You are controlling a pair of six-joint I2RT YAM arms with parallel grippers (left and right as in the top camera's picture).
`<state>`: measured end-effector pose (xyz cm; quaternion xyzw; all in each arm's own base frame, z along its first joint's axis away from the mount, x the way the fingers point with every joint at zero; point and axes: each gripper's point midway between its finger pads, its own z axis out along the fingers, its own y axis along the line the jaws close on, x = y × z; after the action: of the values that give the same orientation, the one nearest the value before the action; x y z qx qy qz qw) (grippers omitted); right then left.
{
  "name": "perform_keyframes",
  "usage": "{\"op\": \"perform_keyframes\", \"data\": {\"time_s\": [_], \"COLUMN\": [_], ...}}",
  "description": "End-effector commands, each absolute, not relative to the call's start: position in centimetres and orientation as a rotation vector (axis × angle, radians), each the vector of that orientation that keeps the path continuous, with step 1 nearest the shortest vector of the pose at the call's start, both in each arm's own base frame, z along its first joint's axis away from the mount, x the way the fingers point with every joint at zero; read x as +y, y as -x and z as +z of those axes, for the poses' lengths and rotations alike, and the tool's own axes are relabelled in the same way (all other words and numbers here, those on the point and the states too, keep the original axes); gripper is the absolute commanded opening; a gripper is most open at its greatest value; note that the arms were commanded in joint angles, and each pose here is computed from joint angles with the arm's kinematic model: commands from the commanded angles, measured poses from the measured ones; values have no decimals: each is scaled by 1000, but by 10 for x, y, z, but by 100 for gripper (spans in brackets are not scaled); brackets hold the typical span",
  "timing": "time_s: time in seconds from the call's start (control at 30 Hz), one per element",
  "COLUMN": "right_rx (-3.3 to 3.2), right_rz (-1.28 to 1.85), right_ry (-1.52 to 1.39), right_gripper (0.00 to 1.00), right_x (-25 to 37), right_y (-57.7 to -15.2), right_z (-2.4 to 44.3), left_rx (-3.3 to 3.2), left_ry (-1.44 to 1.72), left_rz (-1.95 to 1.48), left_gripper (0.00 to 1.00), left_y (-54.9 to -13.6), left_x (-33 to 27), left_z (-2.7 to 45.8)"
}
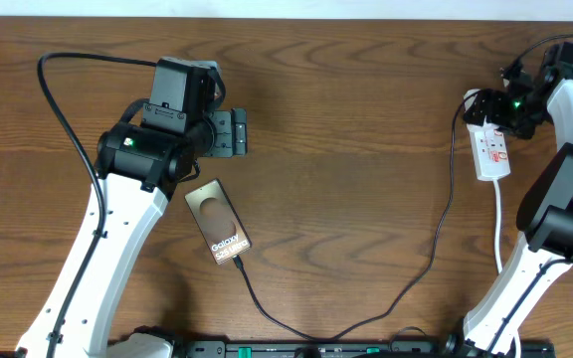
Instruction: Plug charger to phone and switch on socket
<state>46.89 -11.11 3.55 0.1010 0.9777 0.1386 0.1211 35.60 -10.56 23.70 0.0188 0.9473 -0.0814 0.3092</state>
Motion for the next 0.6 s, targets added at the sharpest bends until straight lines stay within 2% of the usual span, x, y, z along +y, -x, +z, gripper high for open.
{"op": "perform_keyframes", "data": {"time_s": [0.0,0.13,0.43,0.57], "right_rx": [2919,2900,2898,2848], "right_rz": [795,876,709,430], "right_ry": [-319,-334,-492,-676], "right_gripper": [82,82,78,78], "right_x": [-39,-30,-63,-107], "right_y": [-446,-442,-447,-449], "right_z": [8,3,12,44], "left_rx": [2480,2480,2480,2480], "left_ry": [-50,-50,-50,-50], "left_rz": [-198,-198,-198,-198], "left_gripper": [87,87,87,87], "left_y": [-358,-358,-358,-358], "left_x": [-104,-104,-104,-104], "left_z": [245,245,245,245]}}
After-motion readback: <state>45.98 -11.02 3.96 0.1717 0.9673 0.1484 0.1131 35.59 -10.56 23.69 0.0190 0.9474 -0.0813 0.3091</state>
